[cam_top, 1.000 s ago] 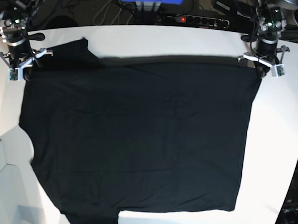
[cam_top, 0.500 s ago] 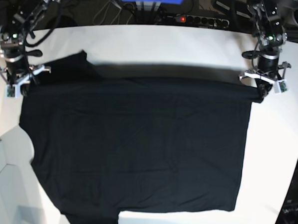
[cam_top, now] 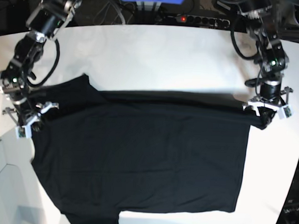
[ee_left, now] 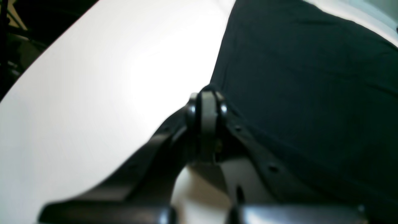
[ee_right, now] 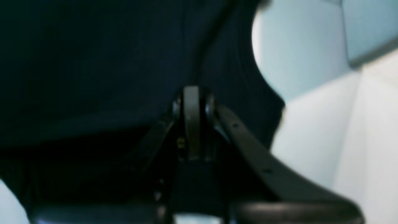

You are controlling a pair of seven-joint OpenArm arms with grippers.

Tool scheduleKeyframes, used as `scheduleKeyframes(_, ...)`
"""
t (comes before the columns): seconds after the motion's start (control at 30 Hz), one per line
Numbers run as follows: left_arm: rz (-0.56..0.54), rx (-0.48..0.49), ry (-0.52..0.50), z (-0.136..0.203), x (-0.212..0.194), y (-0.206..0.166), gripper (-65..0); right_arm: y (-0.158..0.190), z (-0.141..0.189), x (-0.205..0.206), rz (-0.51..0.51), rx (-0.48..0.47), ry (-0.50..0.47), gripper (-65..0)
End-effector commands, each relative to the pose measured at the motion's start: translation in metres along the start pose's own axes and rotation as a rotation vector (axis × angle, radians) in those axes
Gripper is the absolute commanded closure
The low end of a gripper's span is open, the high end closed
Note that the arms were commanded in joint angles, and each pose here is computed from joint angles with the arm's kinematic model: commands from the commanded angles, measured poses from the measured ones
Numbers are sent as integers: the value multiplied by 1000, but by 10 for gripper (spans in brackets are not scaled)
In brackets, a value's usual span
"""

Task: Fold the T-shirt properly
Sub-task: 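Lift the shoulder edge and pull it away from the robot with both grippers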

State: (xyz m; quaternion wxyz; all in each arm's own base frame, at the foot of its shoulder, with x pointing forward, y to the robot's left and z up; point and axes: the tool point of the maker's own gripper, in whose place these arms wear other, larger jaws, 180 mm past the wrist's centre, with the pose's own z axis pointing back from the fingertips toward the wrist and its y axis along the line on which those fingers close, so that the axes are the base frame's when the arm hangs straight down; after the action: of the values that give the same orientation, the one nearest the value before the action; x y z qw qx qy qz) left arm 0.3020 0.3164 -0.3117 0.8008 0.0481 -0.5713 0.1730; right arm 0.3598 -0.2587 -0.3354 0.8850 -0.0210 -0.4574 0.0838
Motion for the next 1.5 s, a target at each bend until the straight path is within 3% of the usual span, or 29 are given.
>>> scheduleKeyframes(0.0,-2,0,-65,-5,21,0,-1,-7,-1,22,27,1,-50,0)
scheduleKeyframes(0.23,53,-2,-95,-35,38,-4,-1,-1,-34,57,19,67,-91,0)
scheduleKeyframes(0.5,107,-1,-89,-61,43,-7,-1,-6,-56,65,-32,104,-115,0)
scheduleKeyframes(0.8,141,22,-17,-81,22,3,-1,-24,-64,75,-59,97,-136,0)
scheduleKeyframes(1.47,134,-8,4,-88,16,-11,-1,-27,-67,105,-74,102,-206,0)
